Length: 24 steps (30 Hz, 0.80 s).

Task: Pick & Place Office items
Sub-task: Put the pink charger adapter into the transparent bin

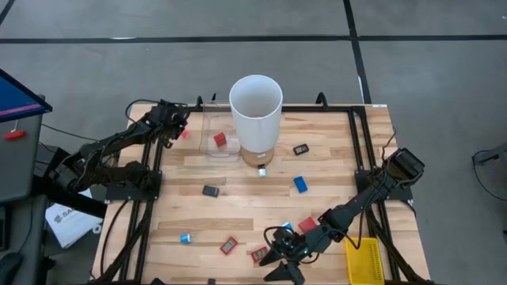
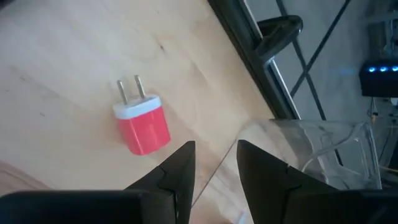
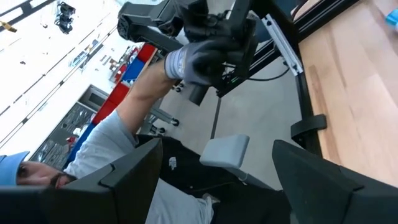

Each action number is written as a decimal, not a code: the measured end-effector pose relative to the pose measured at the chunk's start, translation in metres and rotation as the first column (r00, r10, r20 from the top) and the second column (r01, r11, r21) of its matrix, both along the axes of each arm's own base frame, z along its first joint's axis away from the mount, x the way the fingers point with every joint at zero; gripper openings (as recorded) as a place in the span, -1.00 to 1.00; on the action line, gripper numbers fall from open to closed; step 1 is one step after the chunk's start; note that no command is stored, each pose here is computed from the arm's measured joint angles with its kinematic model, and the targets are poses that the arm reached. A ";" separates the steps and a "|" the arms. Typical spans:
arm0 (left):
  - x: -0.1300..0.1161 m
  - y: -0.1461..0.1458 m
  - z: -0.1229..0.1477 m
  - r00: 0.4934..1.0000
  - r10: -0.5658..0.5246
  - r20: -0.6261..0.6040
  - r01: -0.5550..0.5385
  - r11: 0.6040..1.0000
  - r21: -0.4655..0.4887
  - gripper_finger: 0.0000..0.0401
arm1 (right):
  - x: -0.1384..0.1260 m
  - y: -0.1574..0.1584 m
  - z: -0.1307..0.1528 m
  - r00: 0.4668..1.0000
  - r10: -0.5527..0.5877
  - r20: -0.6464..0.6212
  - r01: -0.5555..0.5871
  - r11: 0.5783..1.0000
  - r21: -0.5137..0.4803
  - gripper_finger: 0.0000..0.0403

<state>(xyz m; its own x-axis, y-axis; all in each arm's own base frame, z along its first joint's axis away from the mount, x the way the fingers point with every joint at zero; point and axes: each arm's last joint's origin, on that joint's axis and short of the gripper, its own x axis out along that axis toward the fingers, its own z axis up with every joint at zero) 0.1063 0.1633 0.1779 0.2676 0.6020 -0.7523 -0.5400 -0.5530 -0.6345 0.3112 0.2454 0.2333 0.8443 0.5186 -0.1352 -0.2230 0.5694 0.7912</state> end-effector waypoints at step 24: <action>0.015 0.015 0.022 0.991 0.021 0.135 -0.045 0.984 0.174 -0.43 | 0.001 -0.002 -0.001 0.999 0.036 -0.001 -0.036 0.999 -0.020 0.48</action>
